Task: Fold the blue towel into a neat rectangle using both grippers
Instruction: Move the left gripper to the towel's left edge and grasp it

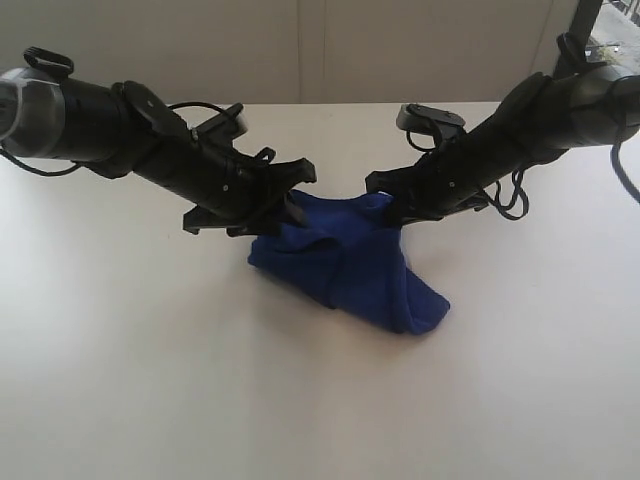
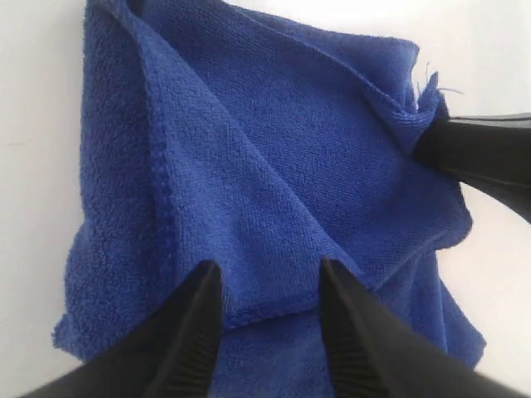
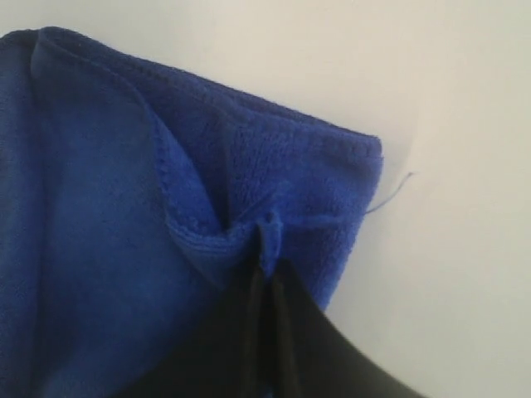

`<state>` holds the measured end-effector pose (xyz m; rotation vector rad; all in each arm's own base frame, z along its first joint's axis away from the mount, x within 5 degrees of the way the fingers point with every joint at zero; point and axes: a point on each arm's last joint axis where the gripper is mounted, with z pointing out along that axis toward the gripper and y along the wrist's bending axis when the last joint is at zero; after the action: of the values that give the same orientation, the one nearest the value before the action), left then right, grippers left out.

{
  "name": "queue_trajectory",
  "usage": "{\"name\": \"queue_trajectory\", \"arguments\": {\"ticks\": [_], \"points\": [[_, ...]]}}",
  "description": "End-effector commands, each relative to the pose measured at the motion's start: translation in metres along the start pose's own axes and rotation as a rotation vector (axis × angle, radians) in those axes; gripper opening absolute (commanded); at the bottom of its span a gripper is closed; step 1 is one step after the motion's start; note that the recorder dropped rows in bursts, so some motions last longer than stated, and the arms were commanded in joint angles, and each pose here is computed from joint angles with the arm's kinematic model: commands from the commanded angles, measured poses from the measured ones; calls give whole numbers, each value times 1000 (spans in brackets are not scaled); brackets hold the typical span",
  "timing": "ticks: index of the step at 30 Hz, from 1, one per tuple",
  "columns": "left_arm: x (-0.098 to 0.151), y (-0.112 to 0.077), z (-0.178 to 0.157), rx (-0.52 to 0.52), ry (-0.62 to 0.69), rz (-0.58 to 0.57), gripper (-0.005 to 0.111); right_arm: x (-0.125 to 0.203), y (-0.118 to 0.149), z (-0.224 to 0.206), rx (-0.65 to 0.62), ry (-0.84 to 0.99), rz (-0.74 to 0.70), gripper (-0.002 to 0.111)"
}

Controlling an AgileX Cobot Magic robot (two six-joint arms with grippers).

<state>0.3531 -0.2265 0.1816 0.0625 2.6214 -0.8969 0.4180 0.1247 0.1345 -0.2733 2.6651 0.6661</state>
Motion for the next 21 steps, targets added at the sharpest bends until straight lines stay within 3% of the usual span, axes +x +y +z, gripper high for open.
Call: {"name": "queue_trajectory", "arguments": {"ticks": [1, 5, 21], "points": [[6, 1, 1, -5, 38, 21, 53, -1, -2, -2, 0, -7, 12, 0], [9, 7, 3, -27, 23, -24, 53, -1, -2, -2, 1, -9, 12, 0], [11, 12, 8, -44, 36, -24, 53, -1, -2, -2, 0, -6, 12, 0]]}}
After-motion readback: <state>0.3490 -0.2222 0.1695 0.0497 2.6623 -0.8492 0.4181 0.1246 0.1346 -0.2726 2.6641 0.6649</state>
